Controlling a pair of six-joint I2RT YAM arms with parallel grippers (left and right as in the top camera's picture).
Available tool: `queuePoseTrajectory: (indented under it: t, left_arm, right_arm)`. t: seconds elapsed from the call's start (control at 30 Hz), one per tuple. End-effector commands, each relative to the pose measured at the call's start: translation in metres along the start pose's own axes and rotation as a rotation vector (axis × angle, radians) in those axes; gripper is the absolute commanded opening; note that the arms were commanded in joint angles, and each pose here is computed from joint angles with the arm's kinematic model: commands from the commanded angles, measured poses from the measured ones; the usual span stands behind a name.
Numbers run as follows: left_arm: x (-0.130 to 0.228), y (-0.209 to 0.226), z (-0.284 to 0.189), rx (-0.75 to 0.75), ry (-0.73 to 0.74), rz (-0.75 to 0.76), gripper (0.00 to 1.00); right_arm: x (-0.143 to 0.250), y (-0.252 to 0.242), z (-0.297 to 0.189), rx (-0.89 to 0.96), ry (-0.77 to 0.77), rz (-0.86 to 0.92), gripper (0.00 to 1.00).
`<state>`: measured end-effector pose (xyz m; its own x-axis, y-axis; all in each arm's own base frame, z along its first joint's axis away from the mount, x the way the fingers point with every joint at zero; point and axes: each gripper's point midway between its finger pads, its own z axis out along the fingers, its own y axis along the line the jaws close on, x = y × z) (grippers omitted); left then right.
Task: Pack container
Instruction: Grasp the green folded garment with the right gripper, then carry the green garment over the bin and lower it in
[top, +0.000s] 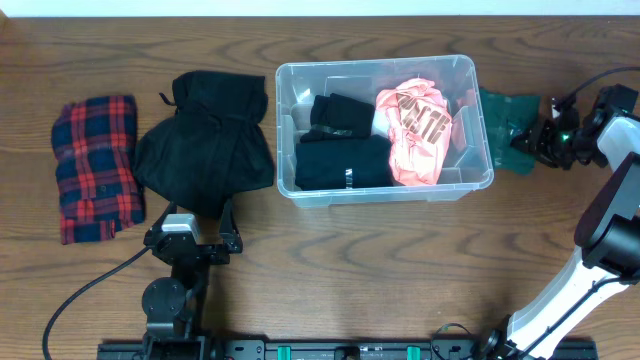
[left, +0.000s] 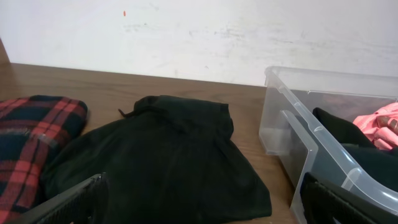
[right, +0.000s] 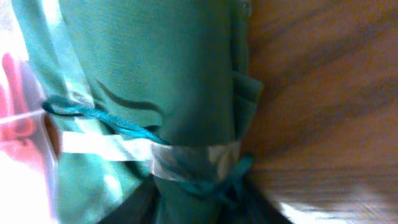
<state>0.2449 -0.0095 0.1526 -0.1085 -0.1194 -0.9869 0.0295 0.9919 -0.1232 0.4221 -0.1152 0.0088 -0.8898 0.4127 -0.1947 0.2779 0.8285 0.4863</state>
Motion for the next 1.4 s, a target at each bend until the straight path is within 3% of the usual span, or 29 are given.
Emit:
queuePoseTrajectory:
  t: [0.0, 0.13, 0.4, 0.7, 0.97, 1.13, 1.37]
  left_arm:
    - [0.015, 0.000, 0.001, 0.005, 0.047, 0.001, 0.98]
    - [0.015, 0.000, 0.001, 0.006, 0.047, 0.001, 0.98]
    - [0.015, 0.000, 0.001, 0.005, 0.048, 0.001, 0.98]
    - [0.015, 0.000, 0.001, 0.005, 0.047, 0.002, 0.98]
    - [0.015, 0.000, 0.001, 0.005, 0.047, 0.002, 0.98]
    - [0.015, 0.000, 0.001, 0.006, 0.047, 0.001, 0.98]
    - [0.015, 0.000, 0.001, 0.005, 0.048, 0.001, 0.98]
  right_arm:
    - [0.011, 0.001, 0.010, -0.031, 0.039, 0.004, 0.19]
    - [0.012, 0.001, 0.010, -0.034, 0.045, -0.002, 0.01]
    - [-0.007, 0.021, -0.019, -0.099, -0.020, -0.020, 0.01]
    - [-0.032, 0.093, -0.139, -0.098, -0.263, -0.169, 0.01]
    - [-0.009, 0.181, -0.226, -0.126, -0.457, -0.379, 0.01]
    - [0.034, 0.234, -0.226, -0.190, -0.393, -0.482, 0.01]
    - [0.080, 0.261, -0.186, -0.208, -0.210, -0.563, 0.01]
